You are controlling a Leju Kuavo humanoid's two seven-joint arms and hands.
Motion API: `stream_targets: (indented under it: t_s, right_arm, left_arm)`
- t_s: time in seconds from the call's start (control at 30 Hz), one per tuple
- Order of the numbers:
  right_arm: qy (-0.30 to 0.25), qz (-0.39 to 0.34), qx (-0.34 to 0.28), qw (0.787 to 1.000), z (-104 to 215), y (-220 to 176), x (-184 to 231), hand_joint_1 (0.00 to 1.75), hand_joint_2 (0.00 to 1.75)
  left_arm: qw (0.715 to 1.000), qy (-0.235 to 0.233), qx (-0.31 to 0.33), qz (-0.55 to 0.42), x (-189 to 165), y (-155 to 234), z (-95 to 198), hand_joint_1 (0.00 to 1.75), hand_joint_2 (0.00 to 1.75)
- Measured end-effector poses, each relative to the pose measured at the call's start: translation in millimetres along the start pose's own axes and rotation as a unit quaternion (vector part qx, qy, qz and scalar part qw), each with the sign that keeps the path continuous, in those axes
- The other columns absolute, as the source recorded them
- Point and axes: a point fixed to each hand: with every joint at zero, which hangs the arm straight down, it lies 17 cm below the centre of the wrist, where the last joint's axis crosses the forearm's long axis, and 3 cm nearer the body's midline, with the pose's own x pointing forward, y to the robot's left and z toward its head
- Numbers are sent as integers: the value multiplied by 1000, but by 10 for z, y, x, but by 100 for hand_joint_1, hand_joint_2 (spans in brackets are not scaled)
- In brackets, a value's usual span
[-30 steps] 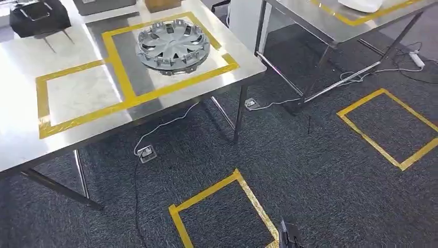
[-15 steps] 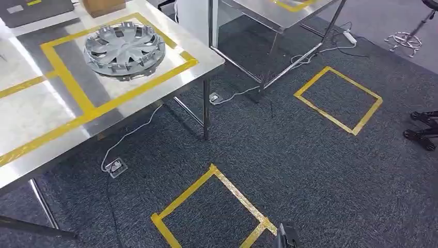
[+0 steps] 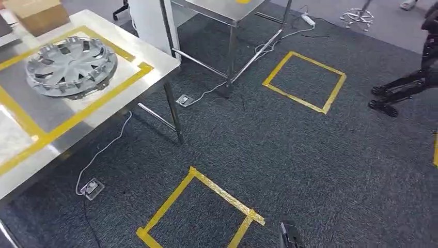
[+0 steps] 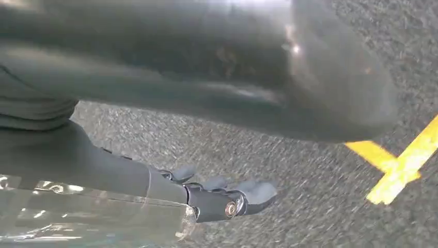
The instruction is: Take the parts from the cabinet and place them on the table.
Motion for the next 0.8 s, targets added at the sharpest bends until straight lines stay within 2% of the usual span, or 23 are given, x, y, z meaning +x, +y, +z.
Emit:
stream_targets:
  t_s: [0.33, 0.4, 0.57, 0.67, 0.8]
  right_arm:
    - [-5, 0, 14, 1000, 23, 96, 28, 0, 0]
    - [-13, -2, 20, 1000, 34, 150, 95, 0, 0]
    - [-12, 14, 40, 999, 88, 282, -29, 0, 0]
    - [-16, 20, 45, 999, 103, 336, 3, 0, 0]
    - [-20, 38, 51, 998, 120, 374, -29, 0, 0]
  left_arm:
    - [1000, -5, 19, -6, -3, 156, -20, 0, 0]
    - [1000, -17, 26, -5, 16, 215, -25, 0, 0]
    - [996, -70, 52, -2, 262, 370, -27, 0, 0]
    - [996, -68, 56, 14, 296, 402, -32, 0, 0]
    - [997, -38, 53, 47, 182, 453, -47, 0, 0]
